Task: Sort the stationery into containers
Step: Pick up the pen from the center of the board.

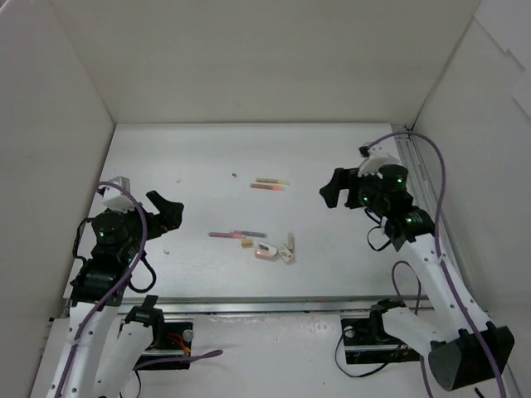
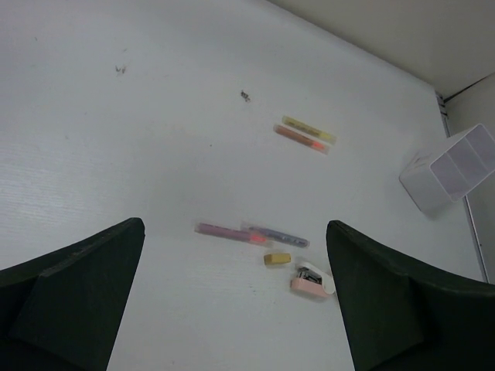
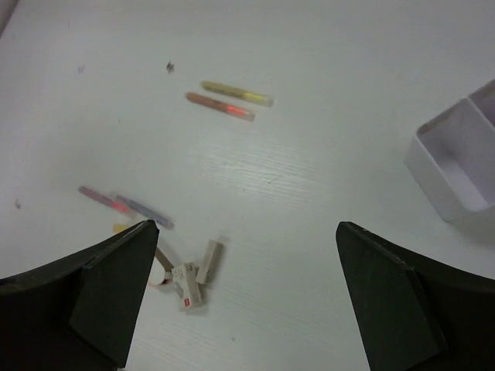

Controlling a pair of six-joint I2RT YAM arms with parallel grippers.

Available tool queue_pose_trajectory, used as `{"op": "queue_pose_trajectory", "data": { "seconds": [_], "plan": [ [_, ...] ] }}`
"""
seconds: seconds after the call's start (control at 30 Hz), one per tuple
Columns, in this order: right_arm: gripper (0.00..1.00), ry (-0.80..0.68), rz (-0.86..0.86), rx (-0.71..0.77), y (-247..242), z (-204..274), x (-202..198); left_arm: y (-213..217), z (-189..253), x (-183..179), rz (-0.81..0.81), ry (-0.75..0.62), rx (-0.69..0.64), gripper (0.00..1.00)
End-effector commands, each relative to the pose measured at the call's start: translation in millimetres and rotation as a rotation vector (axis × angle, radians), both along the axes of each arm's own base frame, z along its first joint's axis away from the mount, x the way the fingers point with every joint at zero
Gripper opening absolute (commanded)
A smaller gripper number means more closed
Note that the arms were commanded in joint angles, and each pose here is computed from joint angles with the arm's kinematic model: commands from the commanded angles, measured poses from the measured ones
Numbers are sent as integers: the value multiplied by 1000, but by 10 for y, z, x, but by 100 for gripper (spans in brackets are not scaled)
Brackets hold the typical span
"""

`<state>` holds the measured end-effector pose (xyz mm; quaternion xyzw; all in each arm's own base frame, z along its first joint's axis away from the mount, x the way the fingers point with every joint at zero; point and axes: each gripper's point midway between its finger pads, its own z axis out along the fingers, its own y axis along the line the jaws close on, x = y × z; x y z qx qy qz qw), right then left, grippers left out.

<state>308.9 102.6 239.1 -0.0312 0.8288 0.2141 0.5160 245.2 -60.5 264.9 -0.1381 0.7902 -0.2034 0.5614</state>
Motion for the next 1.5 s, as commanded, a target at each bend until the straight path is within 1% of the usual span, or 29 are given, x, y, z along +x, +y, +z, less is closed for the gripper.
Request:
{"op": "queue_pose_trajectory", "data": {
  "seconds": [0.0,0.03,0.1,0.13,0.17,0.2,0.23,0.27,0.3,0.37,0.4,0.5,0.53,0.6,0.63,0.67,0.73,0.8,0.87,0.9,0.97,1.0,1.07,1.13,1.17,1.2,1.27,1.3,1.47],
  "plan": [
    [98,-11,197,-192,386,-123,128,20,-10,91,29,45,-14,100],
    [98,0,276,-216,647,-183,51,26,-52,95,35,60,-15,100],
    [98,-28,355,-345,839,-217,104,85,-170,119,72,105,-2,100],
    [98,31,438,-404,1080,-467,36,113,-201,120,91,118,-1,100],
    [98,30,462,-457,1159,-524,65,135,-275,116,107,150,1,100],
    [98,46,503,-482,1322,-612,118,183,-309,121,137,163,7,100],
    [98,39,568,-490,1520,-653,40,182,-346,117,140,181,5,100],
    [98,18,620,-485,1684,-617,38,278,-404,117,197,203,20,100],
    [98,38,676,-496,1884,-760,-22,304,-446,110,214,219,23,100],
    [98,20,713,-515,2065,-791,-4,358,-498,80,258,250,15,100],
    [98,18,746,-534,2253,-875,-24,410,-518,66,291,258,21,100],
    [98,-7,817,-593,2582,-1044,-12,501,-578,3,368,281,-1,100],
    [98,-18,850,-606,2714,-1082,-75,502,-564,2,371,272,-8,100],
    [98,-18,846,-643,2822,-1191,-17,466,-575,10,343,267,-5,100],
    [98,-11,831,-656,2809,-1231,18,453,-552,25,337,255,-11,100],
    [98,-13,780,-697,2742,-1257,105,432,-583,26,329,261,-19,100],
    [98,-23,687,-728,2628,-1259,283,345,-599,68,291,259,-45,100],
    [98,-13,599,-698,2491,-1209,493,258,-666,89,249,279,-60,100],
    [98,6,570,-635,2461,-1193,613,205,-738,137,226,302,-66,100],
    [98,15,525,-622,2354,-1181,788,150,-770,144,201,315,-66,100],
    [98,11,544,-579,2353,-1127,904,88,-862,171,186,351,-58,100],
    [98,27,534,-582,2280,-1195,1002,111,-894,182,202,363,-52,100],
    [98,19,574,-561,2304,-1186,1064,58,-962,205,196,389,-43,100],
    [98,46,589,-539,2240,-1288,1155,43,-1021,229,199,411,-30,100],
    [98,49,621,-502,2287,-1285,1160,25,-1010,245,195,411,-25,100],
    [98,73,629,-483,2266,-1380,1204,25,-1000,259,197,414,-23,100],
    [98,94,637,-435,2257,-1399,1290,1,-989,288,189,419,-10,100],
    [98,126,635,-433,2205,-1518,1327,19,-982,301,196,418,-1,100],
    [98,128,641,-425,2233,-1611,1500,-10,-965,324,190,412,16,100]
  ]
}}
